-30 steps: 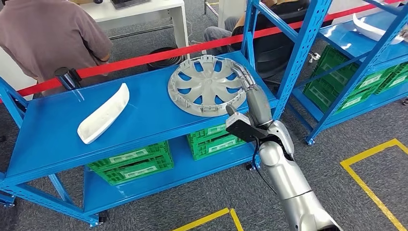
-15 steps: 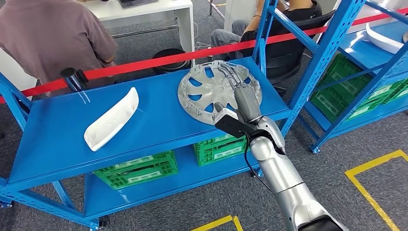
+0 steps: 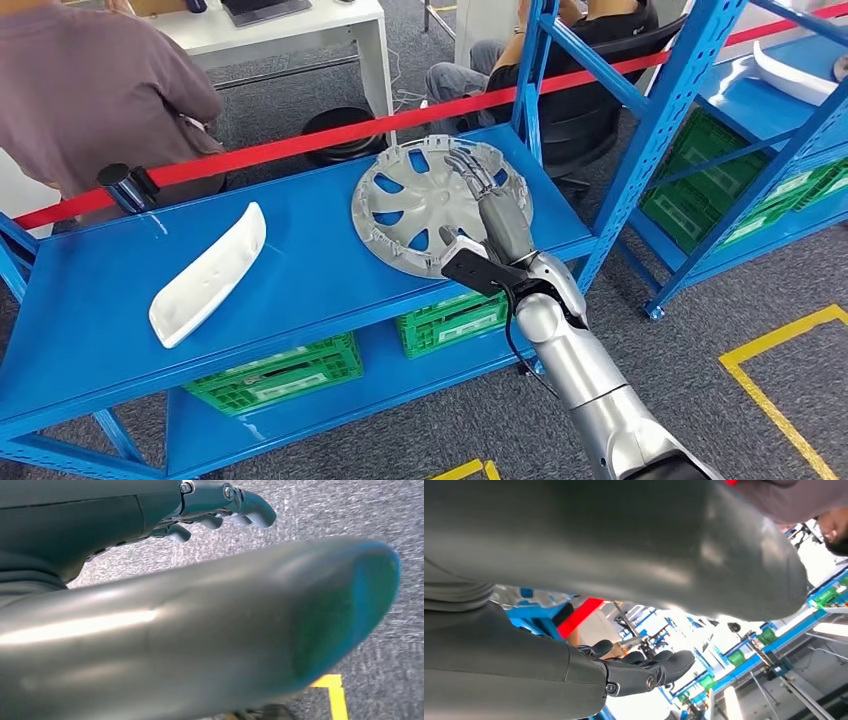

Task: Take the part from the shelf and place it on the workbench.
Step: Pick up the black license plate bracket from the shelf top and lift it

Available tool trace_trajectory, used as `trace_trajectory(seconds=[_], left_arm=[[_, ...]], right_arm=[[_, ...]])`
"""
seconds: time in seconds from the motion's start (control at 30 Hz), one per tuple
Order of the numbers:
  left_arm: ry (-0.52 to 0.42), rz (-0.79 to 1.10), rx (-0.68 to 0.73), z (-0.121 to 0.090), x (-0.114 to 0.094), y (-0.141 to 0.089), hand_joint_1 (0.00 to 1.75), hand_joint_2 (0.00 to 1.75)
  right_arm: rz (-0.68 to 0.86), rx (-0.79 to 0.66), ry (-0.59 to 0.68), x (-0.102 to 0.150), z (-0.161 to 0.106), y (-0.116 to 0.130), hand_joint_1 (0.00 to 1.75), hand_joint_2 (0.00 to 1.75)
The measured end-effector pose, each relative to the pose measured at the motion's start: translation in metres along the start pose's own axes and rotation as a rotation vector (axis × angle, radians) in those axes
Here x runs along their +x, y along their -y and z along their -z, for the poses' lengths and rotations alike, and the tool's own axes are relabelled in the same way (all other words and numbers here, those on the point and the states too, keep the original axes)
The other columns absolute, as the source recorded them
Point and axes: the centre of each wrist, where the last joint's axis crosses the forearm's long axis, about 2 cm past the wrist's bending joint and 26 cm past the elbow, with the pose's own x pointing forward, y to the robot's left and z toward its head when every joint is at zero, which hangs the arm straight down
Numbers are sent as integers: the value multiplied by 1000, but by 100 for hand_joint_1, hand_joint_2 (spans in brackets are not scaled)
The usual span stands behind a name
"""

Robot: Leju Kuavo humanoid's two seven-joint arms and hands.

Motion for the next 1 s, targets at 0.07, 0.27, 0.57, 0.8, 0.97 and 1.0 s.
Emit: trace_trajectory(seconds=[0.07,0.27,0.57,0.8,0.97,1.0], left_arm=[[-4,-3,2,0,0,0,0,0],[-11,-6,6,0,-2,-1,0,0],[-13,-8,8,1,-2,-2,0,0],[-13,-8,8,1,-2,-2,0,0],[-13,-8,8,1,-2,-2,0,0],[-13,-8,8,1,-2,-2,0,0]], right_arm=[[0,1,0,0,0,0,0,0],[0,2,0,0,0,0,0,0],[0,2,0,0,0,0,0,0],[0,2,0,0,0,0,0,0],[0,2,0,0,0,0,0,0],[0,2,0,0,0,0,0,0]])
